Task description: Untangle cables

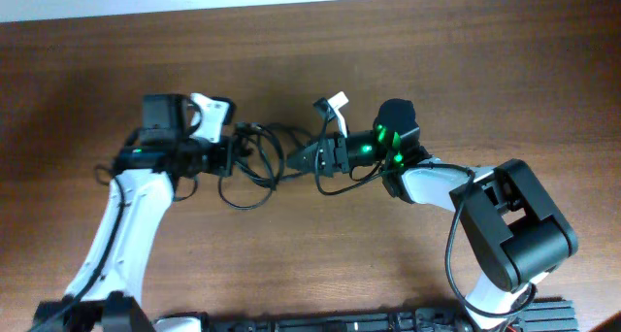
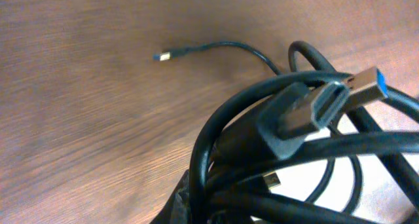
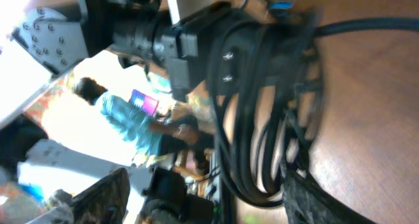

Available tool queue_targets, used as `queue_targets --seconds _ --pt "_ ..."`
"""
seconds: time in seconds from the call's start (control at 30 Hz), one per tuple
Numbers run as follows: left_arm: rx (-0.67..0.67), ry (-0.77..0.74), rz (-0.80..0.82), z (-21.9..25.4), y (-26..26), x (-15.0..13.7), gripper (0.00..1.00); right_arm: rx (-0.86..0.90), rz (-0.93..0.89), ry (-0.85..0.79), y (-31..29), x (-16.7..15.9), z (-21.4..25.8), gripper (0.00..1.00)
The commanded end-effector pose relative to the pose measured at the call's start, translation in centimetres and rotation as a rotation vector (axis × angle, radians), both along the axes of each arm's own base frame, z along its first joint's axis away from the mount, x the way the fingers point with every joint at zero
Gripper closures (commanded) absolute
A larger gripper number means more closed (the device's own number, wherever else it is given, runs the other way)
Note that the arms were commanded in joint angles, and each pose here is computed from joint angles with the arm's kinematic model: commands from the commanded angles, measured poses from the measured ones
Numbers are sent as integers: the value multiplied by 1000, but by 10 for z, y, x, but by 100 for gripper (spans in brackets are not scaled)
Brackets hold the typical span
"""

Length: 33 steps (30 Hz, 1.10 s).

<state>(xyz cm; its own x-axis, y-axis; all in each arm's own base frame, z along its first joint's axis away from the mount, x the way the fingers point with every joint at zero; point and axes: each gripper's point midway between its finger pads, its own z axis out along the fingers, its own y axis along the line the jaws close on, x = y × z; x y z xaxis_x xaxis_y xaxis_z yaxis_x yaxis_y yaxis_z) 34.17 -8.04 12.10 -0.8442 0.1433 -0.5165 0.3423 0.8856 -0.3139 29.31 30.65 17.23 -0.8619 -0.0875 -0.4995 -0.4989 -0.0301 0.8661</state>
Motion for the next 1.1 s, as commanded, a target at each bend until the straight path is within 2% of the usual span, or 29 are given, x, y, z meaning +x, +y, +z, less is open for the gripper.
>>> queue_targets --seconds 0.0,0.03,0.07,0.17,0.23,0.33,0.37,0.4,0.43,0.5,0.57,0.6,0.63,0.67,0.8,0.83,0.87,0.93,0.97,1.0,1.07 --pt "-52 15 204 21 40 -1 100 8 -119 -182 3 22 6 6" --pt "-99 41 215 21 42 -5 100 7 -129 -311 2 25 5 5" --pt "-190 64 195 27 35 -11 100 -44 -206 -347 -5 41 -6 4" --pt "-306 70 154 38 24 -15 100 -261 -471 -256 -54 95 -53 2" --pt "-348 75 130 43 17 -18 100 -262 -467 -286 -64 98 -53 1" --pt "-393 55 11 50 4 -30 100 -247 -405 -356 -39 83 -49 4" --pt "-400 71 10 49 2 -33 100 -244 -375 -371 -20 72 -49 9" --pt "-415 78 5 50 0 -35 100 -264 -375 -399 -7 67 -51 18" --pt "-422 82 6 51 0 -35 100 -315 -421 -393 -1 70 -59 18" --pt "-450 142 95 50 3 -33 100 -372 -480 -372 -10 79 -69 16" --pt "-454 204 198 45 8 -31 100 -418 -532 -317 -39 94 -79 7" --pt "-423 250 297 36 17 -29 100 -437 -543 -281 -53 97 -81 5" --pt "-377 323 487 23 34 -27 100 -429 -534 -238 -70 97 -76 1" --pt "-382 368 597 19 41 -27 100 -408 -525 -228 -79 95 -64 1" --pt "-441 412 694 21 41 -23 100 -473 -500 -271 -91 77 -46 2" --pt "-438 406 679 21 40 -23 100 -490 -486 -287 -92 74 -48 2" --pt "-464 372 567 29 30 -23 100 -505 -466 -340 -92 73 -51 2" --pt "-606 227 189 65 -6 -28 100 -497 -446 -442 -82 73 -44 1" --pt "-630 164 81 74 -13 -32 100 -478 -439 -472 -75 72 -39 2" --pt "-654 126 18 81 -18 -34 100 -460 -424 -497 -65 69 -35 1" --pt "-694 109 -39 90 -26 -38 100 -448 -374 -555 -29 52 -32 7"
